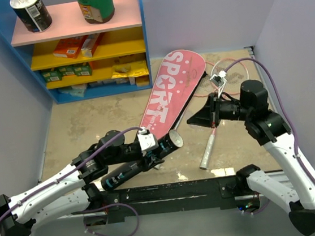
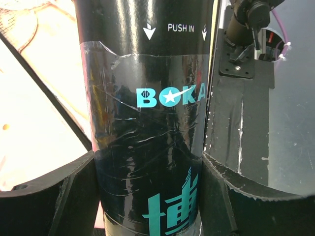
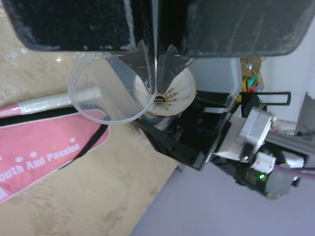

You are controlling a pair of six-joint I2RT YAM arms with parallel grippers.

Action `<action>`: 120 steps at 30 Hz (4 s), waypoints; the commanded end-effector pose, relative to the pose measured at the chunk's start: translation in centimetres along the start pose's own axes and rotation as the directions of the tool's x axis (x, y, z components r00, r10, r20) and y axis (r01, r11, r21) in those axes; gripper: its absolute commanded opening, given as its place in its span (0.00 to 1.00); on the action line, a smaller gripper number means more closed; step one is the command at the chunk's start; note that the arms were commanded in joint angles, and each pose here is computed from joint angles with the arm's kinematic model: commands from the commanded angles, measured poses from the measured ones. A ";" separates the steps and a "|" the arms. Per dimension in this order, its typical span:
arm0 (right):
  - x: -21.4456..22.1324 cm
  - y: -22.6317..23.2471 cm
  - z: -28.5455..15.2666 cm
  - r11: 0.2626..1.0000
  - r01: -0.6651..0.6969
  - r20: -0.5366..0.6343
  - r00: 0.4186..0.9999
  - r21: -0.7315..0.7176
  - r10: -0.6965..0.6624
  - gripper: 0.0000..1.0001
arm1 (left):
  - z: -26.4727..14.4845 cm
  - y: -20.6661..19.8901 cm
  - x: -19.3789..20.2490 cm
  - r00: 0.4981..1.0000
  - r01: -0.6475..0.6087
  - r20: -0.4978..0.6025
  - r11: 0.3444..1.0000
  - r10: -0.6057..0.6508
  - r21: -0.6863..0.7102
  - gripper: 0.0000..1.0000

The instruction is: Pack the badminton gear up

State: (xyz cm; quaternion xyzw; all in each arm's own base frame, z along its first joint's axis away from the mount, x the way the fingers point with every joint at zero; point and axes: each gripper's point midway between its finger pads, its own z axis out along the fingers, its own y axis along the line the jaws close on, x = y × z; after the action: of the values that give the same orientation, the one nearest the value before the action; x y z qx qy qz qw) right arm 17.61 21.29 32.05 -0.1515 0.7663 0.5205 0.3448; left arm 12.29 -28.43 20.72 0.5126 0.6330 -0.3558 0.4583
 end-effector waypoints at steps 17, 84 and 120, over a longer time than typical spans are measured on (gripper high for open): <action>3.3 7.0 0.4 0.956 0.021 -0.079 0.996 -0.291 -0.047 0.00 | -0.6 -1.3 -3.3 0.987 -0.073 0.147 0.995 0.062 0.067 0.00; 8.0 9.8 1.9 0.955 -0.021 -0.207 0.977 -0.296 -0.042 0.00 | -1.8 -1.0 -4.5 0.975 -0.101 0.202 0.995 0.094 0.024 0.00; 8.4 4.6 5.8 0.991 -0.110 -0.110 0.989 -0.082 0.101 0.45 | -4.0 -2.0 -6.7 0.939 -0.150 0.317 0.988 0.134 0.026 0.00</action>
State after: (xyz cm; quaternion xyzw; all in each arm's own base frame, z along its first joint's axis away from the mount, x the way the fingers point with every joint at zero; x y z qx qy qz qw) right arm 10.81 29.98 31.58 -0.1685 0.7290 0.6010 0.2809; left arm 10.17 -26.32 21.84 0.5247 0.5919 -0.3766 0.4823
